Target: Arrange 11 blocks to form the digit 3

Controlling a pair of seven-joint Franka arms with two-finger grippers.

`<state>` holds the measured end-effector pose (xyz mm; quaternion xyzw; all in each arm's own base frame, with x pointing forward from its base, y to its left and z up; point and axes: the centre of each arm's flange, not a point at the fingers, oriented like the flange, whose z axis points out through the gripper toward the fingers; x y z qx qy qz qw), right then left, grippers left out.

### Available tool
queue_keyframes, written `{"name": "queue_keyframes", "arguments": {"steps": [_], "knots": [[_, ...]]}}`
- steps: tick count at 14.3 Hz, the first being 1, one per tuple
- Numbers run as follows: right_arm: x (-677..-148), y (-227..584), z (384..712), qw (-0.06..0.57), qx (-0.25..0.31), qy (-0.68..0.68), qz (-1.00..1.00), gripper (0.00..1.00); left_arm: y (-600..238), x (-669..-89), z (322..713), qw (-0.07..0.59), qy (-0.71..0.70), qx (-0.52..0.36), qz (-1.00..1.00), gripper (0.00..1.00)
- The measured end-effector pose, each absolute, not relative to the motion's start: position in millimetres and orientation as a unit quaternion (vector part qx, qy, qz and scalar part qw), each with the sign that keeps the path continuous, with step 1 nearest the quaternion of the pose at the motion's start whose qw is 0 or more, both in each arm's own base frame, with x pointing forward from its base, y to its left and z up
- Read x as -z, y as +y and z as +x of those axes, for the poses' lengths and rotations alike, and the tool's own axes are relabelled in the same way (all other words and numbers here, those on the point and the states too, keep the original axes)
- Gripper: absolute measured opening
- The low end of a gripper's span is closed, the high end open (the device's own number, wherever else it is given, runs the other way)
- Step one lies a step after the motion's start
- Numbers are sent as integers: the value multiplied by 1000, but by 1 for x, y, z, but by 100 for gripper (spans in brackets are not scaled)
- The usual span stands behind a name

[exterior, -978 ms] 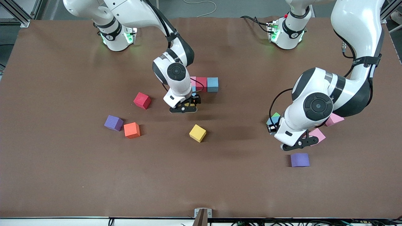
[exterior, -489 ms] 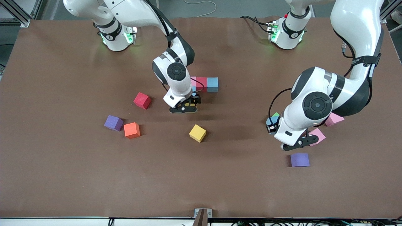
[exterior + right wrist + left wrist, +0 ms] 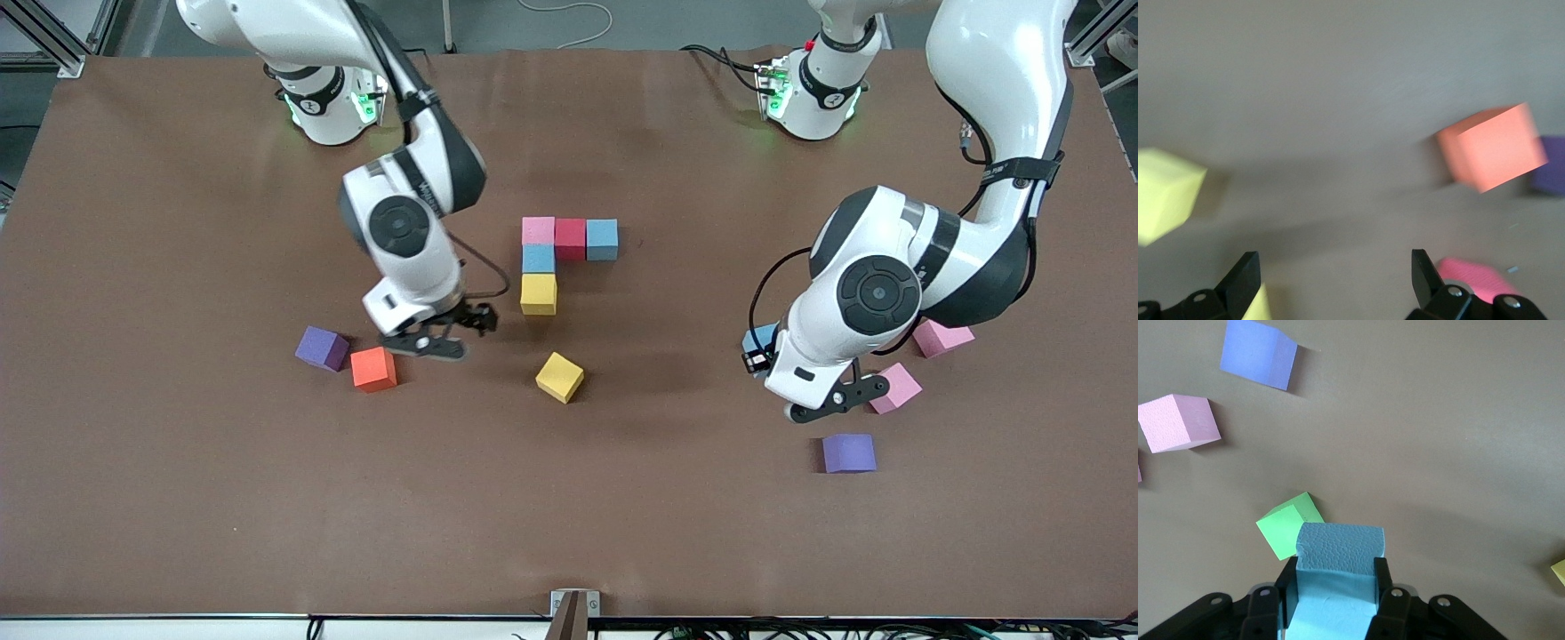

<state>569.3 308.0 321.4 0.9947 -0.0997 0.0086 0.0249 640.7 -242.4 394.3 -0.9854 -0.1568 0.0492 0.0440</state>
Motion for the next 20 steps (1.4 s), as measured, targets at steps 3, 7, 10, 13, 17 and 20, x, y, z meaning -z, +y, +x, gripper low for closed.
{"name": "queue_keyframes", "arguments": {"steps": [3,7,10,13,17,20], "knots": [[-320,273,583,38,-7,-129,991,100,-246,-393,639,45,-162,-50,-985,48],[-296,206,595,53,18,-183,981,100,-246,-390,639,45,-165,-52,-984,48],[-293,163,606,50,22,-271,961,100,-246,-388,640,45,-166,-53,-984,48],[-292,170,609,39,2,-364,931,100,-248,-388,639,46,-167,-53,-983,48],[-267,178,614,-4,1,-489,872,100,-271,-382,631,46,-190,-52,-979,48],[-245,170,611,3,16,-517,856,100,-296,-374,621,48,-209,-53,-975,48]]}}
